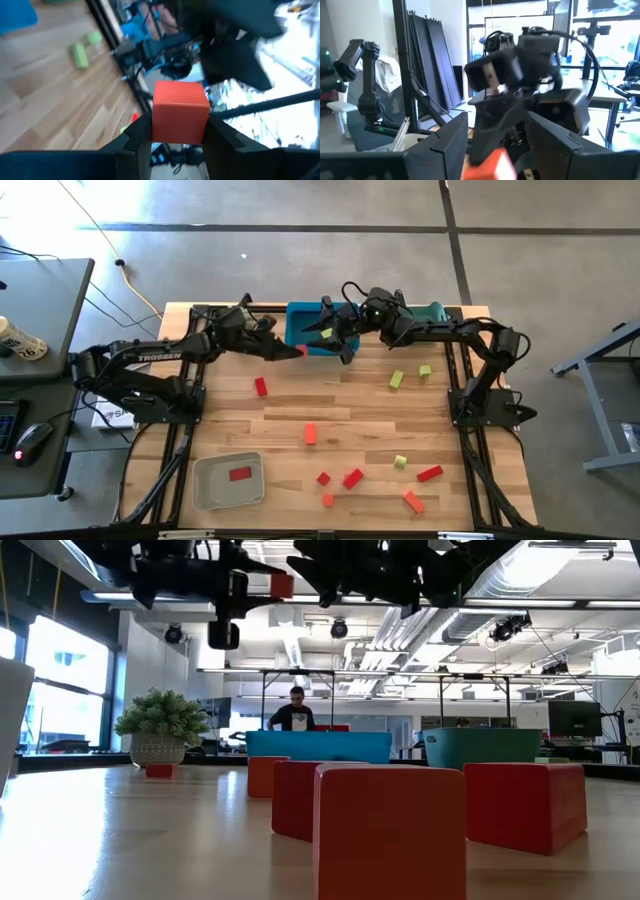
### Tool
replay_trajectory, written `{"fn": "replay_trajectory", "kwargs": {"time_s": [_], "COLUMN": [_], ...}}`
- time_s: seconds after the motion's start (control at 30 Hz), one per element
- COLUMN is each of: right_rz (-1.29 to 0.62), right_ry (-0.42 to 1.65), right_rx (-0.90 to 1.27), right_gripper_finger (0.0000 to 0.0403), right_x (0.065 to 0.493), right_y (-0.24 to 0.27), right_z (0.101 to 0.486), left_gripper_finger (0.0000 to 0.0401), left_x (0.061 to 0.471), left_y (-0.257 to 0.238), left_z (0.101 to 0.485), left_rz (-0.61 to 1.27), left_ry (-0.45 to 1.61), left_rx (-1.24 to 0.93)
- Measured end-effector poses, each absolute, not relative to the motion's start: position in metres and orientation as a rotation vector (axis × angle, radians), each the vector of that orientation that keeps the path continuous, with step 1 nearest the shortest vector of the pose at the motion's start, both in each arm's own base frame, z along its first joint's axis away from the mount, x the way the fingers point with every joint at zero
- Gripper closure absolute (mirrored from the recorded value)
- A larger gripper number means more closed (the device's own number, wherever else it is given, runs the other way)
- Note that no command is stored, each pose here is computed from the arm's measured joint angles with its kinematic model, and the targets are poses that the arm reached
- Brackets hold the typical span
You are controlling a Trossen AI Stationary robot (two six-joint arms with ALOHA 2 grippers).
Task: Sort & place blocks by color
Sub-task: Put the orange block into the green bin
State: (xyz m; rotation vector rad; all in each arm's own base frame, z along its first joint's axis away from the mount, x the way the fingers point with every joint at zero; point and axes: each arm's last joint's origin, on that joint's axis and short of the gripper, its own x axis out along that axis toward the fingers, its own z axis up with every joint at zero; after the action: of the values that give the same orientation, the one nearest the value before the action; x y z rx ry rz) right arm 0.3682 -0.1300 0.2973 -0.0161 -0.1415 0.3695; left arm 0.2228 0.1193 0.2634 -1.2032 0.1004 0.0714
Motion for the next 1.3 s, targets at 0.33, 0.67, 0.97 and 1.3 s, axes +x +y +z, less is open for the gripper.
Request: {"fn": "replay_trajectory", "kwargs": {"time_s": [0.33,0.67,0.97,1.3], "right_rz": [0.332,0.277,0.239,0.182], "right_ry": [-0.072,-0.062,-0.059,-0.057], "right_rx": [-0.043,-0.128,-0.162,-0.161], "right_gripper_finger": [0.0217,0.0217,0.0217,0.0217], "right_x": [0.368,0.369,0.369,0.373], "right_y": [-0.135,-0.136,-0.137,-0.129], "right_z": [0.289,0.286,0.285,0.286], "left_gripper_finger": [0.0288,0.0288,0.0288,0.0288], "left_x": [0.215,0.213,0.214,0.214], "left_y": [0.135,0.138,0.138,0.138], "left_z": [0.272,0.275,0.276,0.275], "left_rz": [0.086,0.085,0.109,0.123], "left_ry": [-0.014,-0.05,-0.089,-0.09], "left_rx": [-1.235,-1.278,-1.328,-1.333]}}
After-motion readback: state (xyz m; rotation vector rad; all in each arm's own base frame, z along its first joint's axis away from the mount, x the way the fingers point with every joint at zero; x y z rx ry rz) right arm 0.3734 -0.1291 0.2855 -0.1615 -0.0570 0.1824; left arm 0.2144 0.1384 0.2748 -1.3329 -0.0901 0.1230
